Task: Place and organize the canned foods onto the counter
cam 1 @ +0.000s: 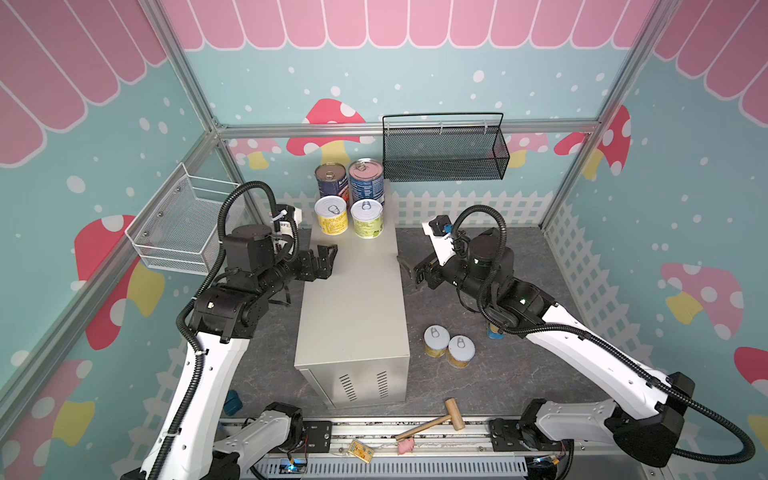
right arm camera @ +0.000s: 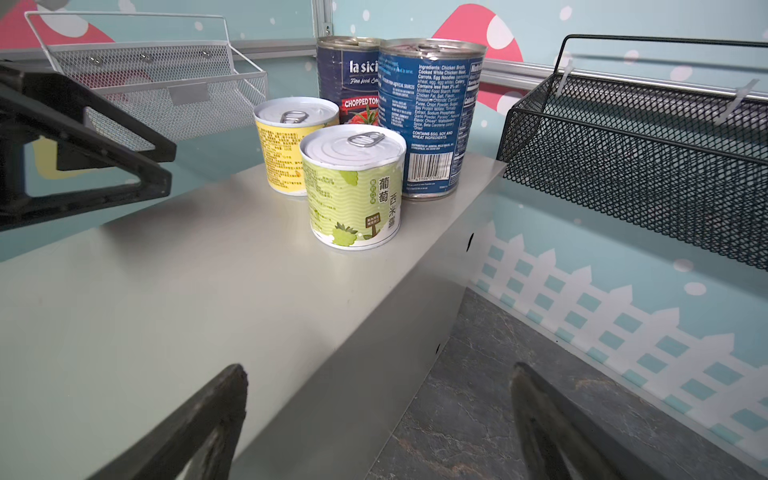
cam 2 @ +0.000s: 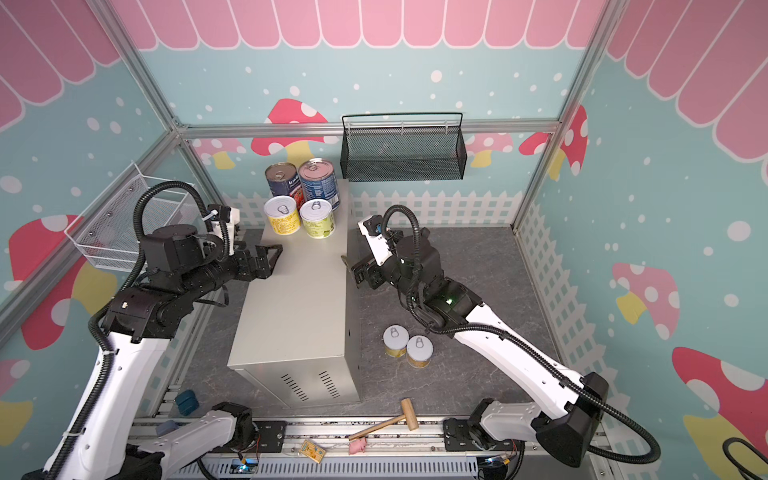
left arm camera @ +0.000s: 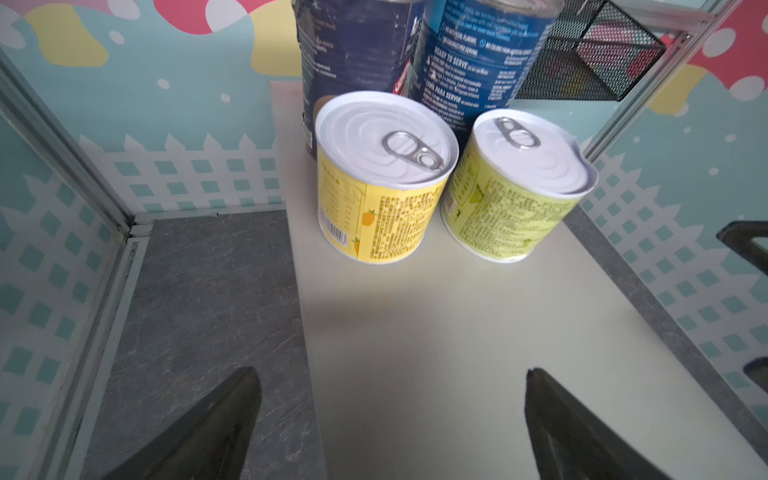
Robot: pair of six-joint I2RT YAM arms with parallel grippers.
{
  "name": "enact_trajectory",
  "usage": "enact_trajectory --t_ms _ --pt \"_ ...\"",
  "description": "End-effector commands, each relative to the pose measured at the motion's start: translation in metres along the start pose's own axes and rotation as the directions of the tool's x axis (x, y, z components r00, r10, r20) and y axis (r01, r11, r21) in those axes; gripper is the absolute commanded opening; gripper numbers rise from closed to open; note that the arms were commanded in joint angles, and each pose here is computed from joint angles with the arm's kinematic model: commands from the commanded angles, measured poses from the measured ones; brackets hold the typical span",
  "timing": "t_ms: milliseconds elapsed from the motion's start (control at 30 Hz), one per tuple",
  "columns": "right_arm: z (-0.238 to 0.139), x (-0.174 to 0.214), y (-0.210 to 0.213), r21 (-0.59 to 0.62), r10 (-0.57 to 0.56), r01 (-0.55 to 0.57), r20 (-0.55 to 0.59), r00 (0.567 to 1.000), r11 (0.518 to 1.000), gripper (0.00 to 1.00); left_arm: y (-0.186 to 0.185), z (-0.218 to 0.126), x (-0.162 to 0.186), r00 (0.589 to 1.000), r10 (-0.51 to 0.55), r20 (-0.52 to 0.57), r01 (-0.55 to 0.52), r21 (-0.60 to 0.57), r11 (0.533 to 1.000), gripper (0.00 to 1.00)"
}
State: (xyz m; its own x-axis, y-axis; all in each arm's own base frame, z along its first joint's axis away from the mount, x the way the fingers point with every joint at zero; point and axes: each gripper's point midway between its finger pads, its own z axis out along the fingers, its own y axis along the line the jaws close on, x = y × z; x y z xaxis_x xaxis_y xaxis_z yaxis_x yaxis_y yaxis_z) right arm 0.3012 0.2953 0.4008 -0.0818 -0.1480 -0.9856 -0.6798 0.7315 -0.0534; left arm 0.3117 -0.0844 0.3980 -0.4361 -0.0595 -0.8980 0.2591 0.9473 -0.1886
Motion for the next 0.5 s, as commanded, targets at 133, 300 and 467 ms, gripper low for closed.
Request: enact_trajectory --t_ms 133,300,467 --pt "-0.002 0.006 0.005 -0.025 -0.036 0.036 -0.013 0.999 0.999 0.99 -0.007 0.004 -0.027 0.998 -0.011 0.065 0.006 0.085 0.996 0.99" --pt "0.003 0.008 0.006 -0.033 -0.037 0.037 -0.019 0.999 0.999 0.99 -0.005 0.016 -0.026 0.999 -0.010 0.041 0.006 0.087 0.996 0.99" --pt "0.002 0.006 0.007 -0.040 -0.035 0.035 -0.014 0.999 0.999 0.99 -0.001 0.023 -0.033 0.998 -0.007 0.055 0.003 0.067 0.998 0.99"
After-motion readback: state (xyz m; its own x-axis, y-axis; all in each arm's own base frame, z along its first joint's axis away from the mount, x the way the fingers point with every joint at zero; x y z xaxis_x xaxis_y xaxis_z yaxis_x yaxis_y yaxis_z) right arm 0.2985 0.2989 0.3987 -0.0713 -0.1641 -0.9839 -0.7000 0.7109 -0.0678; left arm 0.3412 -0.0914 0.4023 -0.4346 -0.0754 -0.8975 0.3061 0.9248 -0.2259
